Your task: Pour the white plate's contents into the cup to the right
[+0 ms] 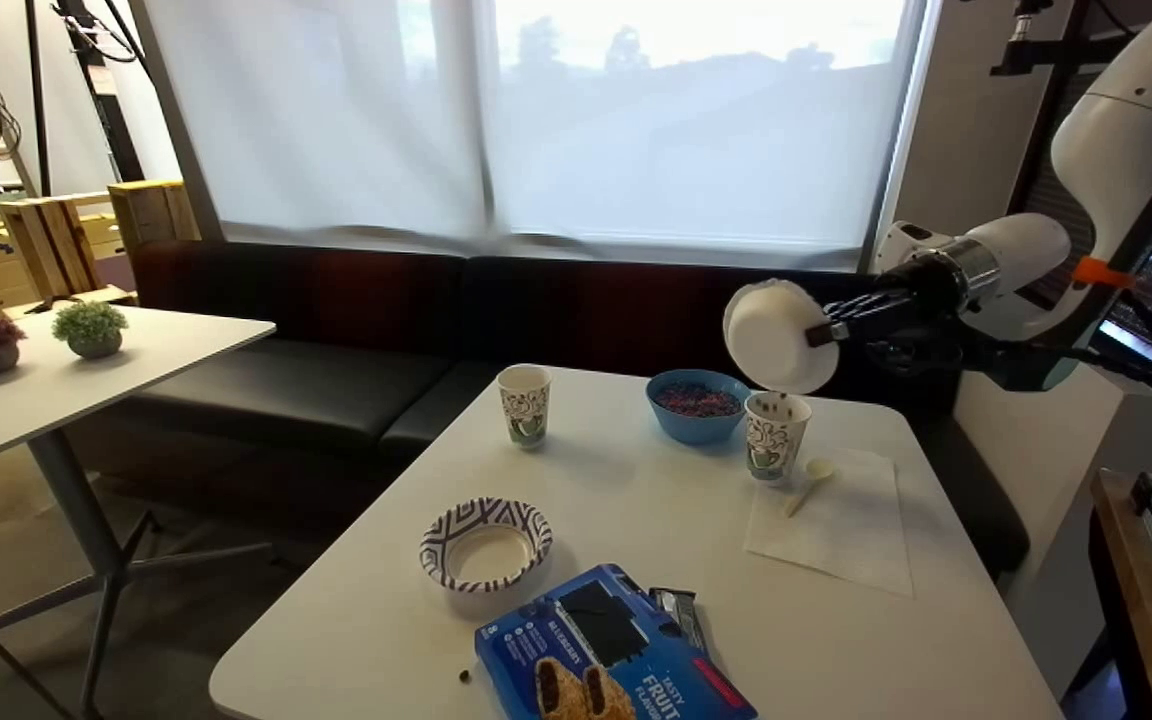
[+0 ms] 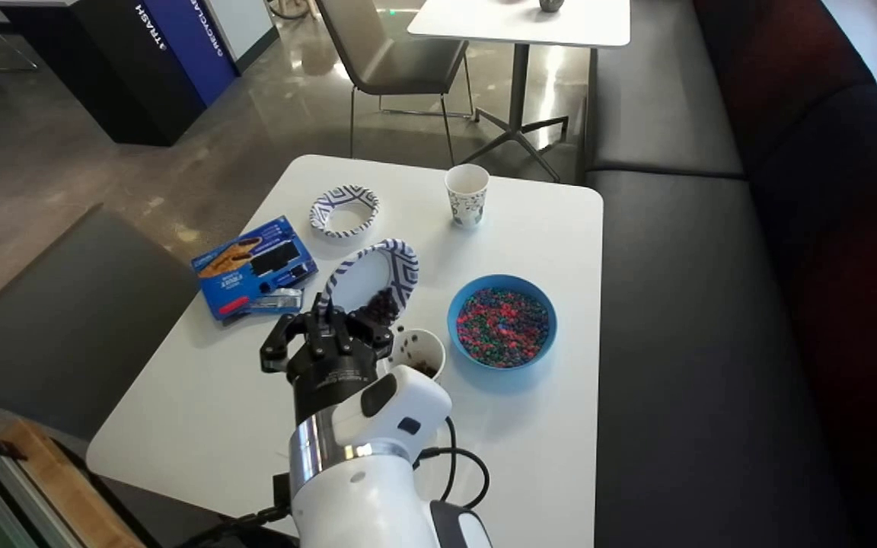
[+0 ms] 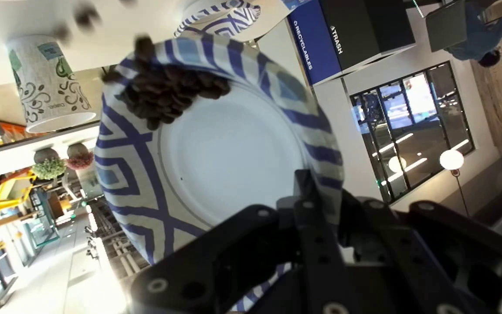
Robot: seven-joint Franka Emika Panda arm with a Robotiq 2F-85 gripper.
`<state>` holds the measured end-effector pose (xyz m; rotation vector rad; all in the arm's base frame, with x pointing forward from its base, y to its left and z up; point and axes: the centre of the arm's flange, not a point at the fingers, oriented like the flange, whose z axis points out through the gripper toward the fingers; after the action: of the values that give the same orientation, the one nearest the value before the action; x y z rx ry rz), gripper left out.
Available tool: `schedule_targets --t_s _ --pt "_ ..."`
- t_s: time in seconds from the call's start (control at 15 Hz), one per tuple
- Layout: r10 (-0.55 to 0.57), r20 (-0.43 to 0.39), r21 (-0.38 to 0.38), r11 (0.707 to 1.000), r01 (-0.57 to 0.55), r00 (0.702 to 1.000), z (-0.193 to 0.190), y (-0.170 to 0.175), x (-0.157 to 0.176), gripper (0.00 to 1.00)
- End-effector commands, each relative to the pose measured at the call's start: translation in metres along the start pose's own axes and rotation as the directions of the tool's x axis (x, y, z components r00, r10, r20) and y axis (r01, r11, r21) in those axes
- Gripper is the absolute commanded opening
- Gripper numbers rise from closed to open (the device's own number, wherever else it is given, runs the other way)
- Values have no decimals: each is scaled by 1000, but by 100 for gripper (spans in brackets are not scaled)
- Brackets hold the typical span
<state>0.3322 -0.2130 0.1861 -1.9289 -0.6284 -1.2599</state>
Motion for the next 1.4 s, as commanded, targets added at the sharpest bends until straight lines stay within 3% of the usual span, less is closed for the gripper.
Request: schedule_targets --t_s 0.0,0.53,1.33 --pt "18 -43 36 999 -17 999 -9 7 -6 2" --pt "28 -72 23 999 -27 997 -12 9 -8 2" --pt "14 -131 72 997 -4 991 -21 11 -18 2"
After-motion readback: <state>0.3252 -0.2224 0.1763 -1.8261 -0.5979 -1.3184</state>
